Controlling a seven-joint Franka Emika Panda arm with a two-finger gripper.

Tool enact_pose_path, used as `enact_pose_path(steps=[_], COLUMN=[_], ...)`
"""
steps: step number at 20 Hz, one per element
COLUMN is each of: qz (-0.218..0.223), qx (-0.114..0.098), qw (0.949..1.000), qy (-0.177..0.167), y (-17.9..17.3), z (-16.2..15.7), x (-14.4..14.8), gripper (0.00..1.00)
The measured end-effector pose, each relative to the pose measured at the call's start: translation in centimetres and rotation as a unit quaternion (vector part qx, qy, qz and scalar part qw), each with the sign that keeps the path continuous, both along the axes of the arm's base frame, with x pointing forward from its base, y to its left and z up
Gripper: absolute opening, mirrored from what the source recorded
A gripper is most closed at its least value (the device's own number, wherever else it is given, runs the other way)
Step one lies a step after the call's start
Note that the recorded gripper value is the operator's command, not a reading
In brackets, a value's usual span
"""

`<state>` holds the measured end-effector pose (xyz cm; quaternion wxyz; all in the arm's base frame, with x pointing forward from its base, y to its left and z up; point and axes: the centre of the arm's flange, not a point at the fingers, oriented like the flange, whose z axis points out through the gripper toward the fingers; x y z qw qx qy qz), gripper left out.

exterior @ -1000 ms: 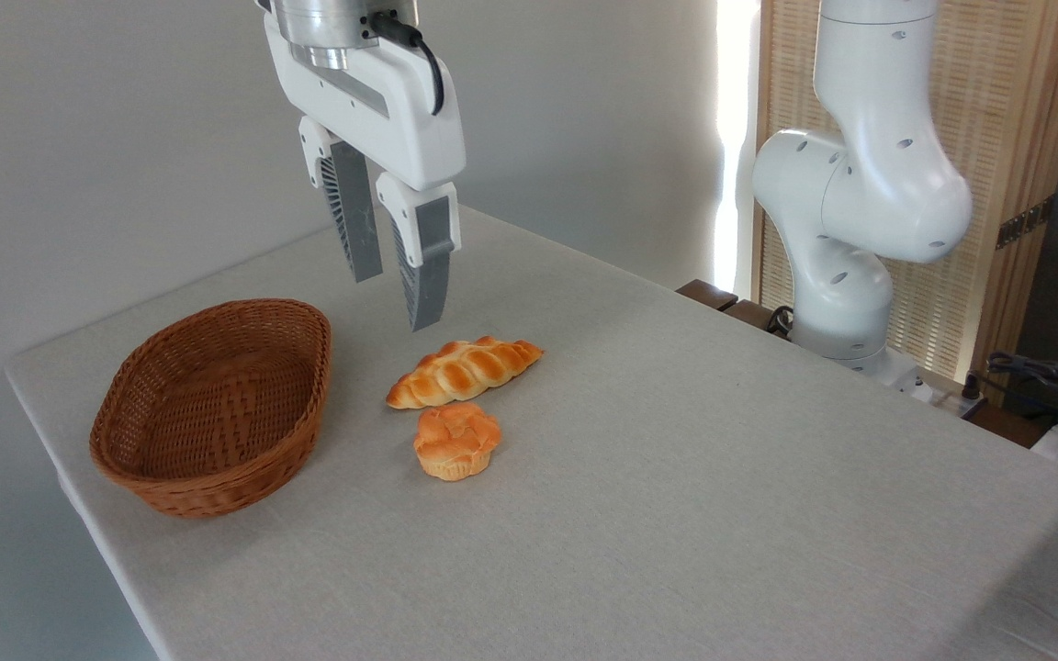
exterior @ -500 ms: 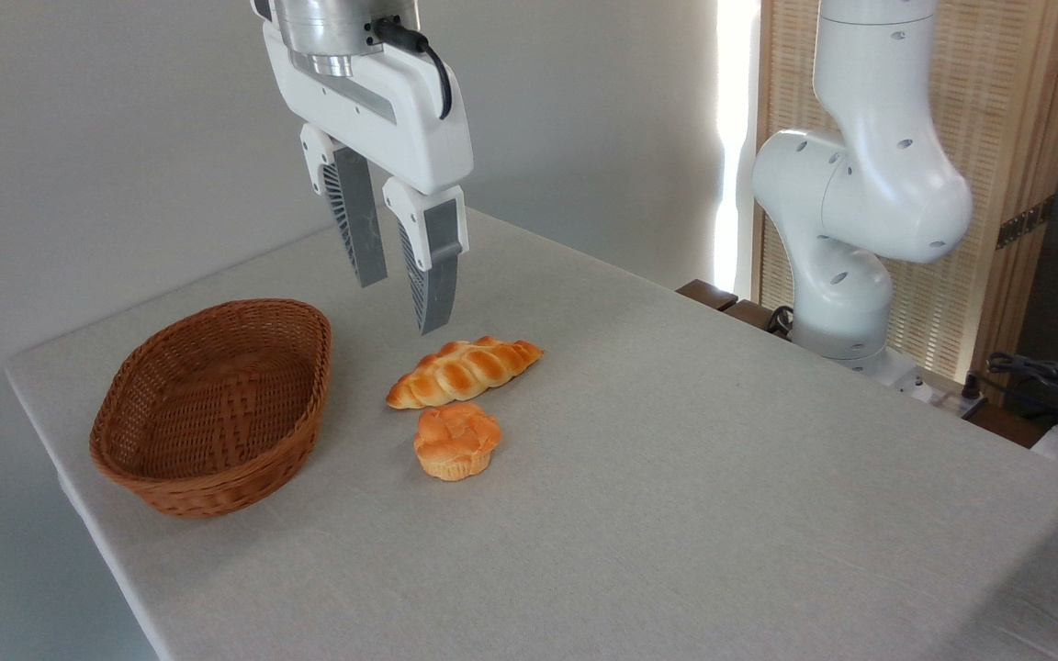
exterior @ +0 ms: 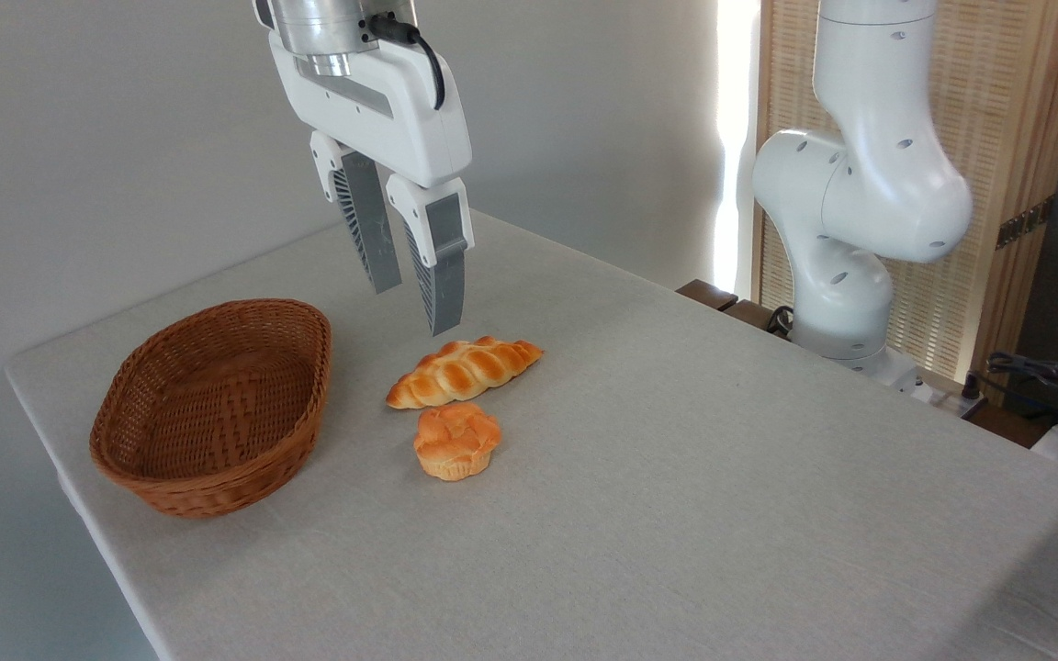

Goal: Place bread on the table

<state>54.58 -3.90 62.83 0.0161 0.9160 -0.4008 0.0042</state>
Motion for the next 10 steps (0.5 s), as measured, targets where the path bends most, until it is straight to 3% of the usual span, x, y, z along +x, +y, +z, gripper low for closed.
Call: enact_pose_path(steps=[10], qz=[0.001], qx=[0.010], qw=[1.0000], qy=[-0.001], y=[0.31], z=[0.00], x=[0.04], gripper=[1.00])
